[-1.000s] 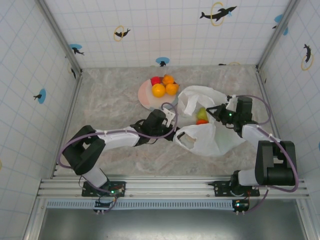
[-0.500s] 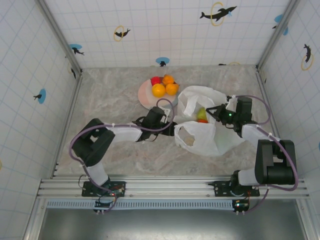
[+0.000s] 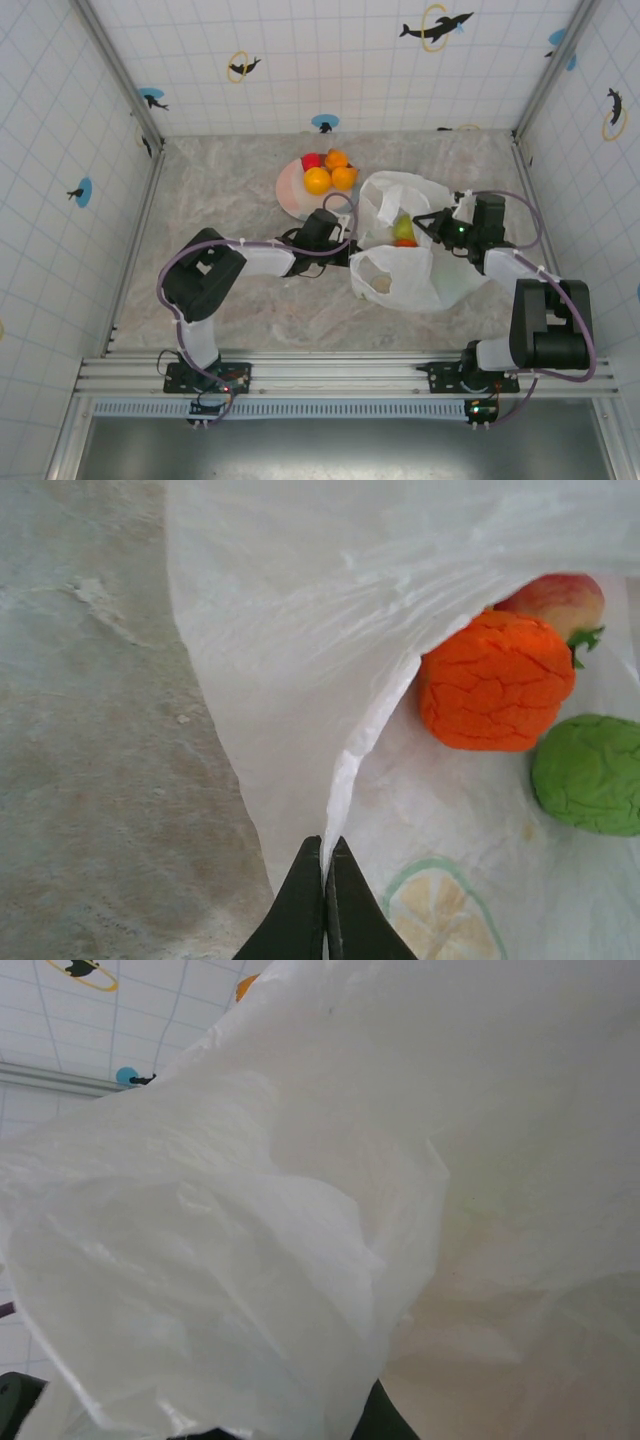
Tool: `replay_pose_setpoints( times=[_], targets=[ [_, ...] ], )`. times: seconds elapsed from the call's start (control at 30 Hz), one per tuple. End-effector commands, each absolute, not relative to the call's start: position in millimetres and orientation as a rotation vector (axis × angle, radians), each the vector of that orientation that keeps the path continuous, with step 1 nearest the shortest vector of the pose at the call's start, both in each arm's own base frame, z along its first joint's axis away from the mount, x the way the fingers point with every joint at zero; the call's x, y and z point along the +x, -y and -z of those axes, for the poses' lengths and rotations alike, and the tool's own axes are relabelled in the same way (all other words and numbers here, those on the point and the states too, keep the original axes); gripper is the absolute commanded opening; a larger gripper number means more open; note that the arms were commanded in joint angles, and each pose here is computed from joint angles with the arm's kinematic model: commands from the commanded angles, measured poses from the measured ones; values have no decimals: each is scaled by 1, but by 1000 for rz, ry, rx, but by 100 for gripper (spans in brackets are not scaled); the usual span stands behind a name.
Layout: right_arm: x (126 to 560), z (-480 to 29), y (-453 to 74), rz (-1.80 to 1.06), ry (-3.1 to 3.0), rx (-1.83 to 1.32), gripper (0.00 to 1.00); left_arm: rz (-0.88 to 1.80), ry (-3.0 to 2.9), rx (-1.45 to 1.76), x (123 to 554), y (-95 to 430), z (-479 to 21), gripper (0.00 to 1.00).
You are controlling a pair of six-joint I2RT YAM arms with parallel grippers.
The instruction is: Place the fruits into the plastic bag
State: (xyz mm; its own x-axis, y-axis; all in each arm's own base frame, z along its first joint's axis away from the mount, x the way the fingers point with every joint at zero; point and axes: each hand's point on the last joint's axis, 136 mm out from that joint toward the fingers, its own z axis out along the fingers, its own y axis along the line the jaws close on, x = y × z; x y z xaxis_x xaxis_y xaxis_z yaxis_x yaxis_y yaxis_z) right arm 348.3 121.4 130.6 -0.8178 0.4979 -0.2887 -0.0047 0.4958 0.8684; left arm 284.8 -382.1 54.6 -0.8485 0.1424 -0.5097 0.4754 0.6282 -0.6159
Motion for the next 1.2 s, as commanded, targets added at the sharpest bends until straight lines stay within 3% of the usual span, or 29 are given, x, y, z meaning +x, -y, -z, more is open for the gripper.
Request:
replay_pose_setpoints(
  times=[0.0, 0.23, 0.37, 0.53, 0.77, 0.87, 1.0, 1.17],
  targets=[
    [357, -151, -115, -1243, -2204, 329, 0, 1197, -2311, 556, 277, 397, -106, 0],
    [359, -174, -88, -966, -2248, 247, 0, 1448, -2061, 691, 238, 413, -202, 0],
    [359, -194, -74, -832, -2204, 230, 0, 1574, -1992, 703, 225, 414, -225, 0],
    [358, -207, -65, -749, -2174, 224, 0, 1519, -2023, 680, 229, 410, -217, 0],
    [359, -201, -67, -767, -2184, 227, 0, 1220, -2201, 513, 263, 384, -166, 0],
    [358, -198, -69, -788, -2184, 232, 0, 1155, -2243, 461, 273, 372, -152, 8],
    [356, -192, -73, -824, -2187, 241, 0, 1096, -2247, 444, 279, 359, -149, 33],
    [354, -184, -78, -868, -2191, 252, 0, 1024, -2224, 449, 285, 341, -157, 52]
  ],
)
